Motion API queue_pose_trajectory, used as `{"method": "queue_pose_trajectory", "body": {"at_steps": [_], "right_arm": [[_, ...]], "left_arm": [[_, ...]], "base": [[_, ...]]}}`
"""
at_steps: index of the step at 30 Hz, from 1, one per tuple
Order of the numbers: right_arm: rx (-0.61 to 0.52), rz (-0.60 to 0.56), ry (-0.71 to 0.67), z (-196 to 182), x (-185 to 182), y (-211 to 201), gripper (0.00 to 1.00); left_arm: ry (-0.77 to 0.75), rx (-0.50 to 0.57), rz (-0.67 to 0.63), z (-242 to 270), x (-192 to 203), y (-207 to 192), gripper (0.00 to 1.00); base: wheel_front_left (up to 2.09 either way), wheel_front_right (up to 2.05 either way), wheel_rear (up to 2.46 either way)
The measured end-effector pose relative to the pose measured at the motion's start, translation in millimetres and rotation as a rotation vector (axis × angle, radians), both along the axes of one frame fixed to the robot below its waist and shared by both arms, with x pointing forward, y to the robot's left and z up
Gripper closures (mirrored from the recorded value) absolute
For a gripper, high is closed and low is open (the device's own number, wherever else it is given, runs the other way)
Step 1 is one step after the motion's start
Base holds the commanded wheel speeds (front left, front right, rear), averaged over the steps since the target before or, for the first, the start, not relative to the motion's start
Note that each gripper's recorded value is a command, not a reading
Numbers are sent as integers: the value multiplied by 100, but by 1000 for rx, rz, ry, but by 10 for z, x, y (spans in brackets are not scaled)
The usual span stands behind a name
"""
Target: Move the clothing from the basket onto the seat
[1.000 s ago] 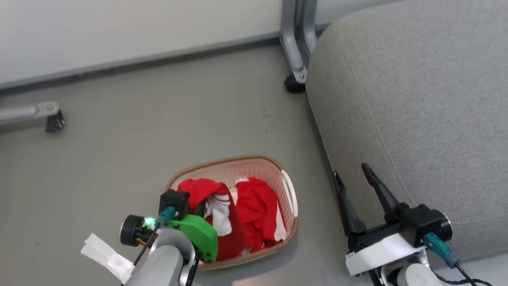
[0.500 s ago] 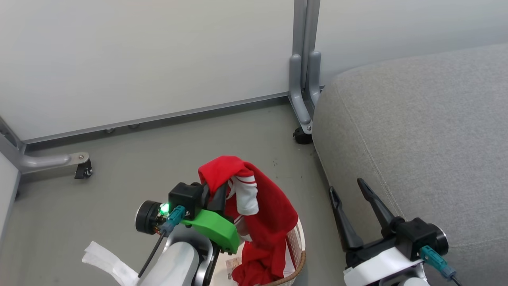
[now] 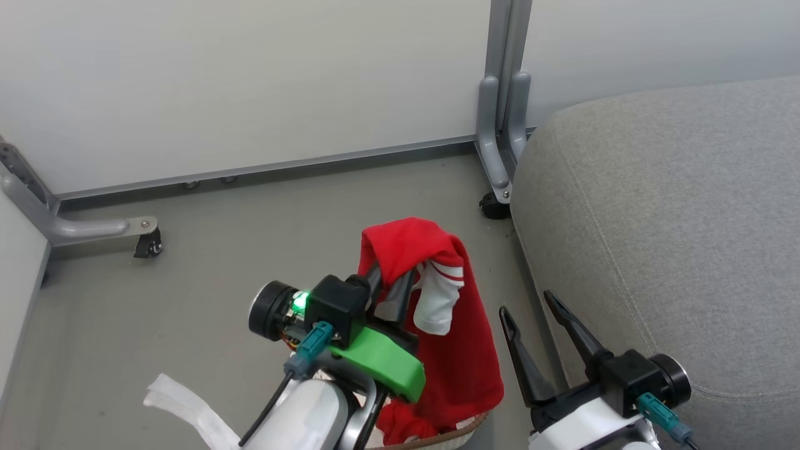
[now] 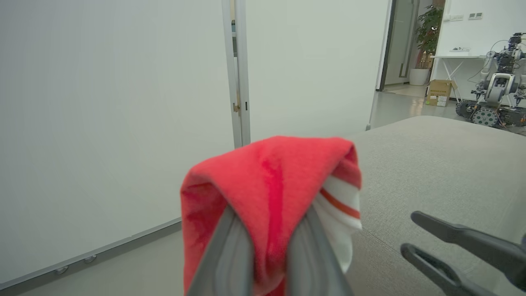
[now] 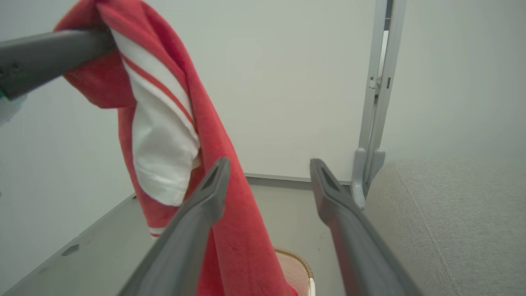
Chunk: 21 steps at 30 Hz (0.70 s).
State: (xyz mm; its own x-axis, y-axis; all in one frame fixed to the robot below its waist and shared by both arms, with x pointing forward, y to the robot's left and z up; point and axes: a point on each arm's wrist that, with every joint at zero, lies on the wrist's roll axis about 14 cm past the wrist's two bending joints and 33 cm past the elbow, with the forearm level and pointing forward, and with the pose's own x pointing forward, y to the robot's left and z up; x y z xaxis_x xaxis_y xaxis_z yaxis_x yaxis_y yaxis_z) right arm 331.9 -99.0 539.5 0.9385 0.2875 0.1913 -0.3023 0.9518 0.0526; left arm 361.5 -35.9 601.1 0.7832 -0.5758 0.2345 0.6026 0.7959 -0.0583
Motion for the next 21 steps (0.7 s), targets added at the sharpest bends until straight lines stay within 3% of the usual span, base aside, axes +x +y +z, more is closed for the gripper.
{"method": "queue_pose_trajectory", "body": {"at_steps": [13,19,20,21], "right_arm": [[-42,43,56,-193,141,126,0],[-40,31,127,-412,162,79,0],[-39,35,133,-430,164,91,43],[-39,39,140,-450,163,104,74]], "left_arm": [[-78,-57,-141,404,-336,-292,100],[-117,-49,-132,525,-322,-276,100],[-114,-49,-131,519,-312,-269,100],[-112,-47,-128,512,-301,-262,100]], "base": [[0,0,0],[0,0,0],[0,0,0],[0,0,0]]}}
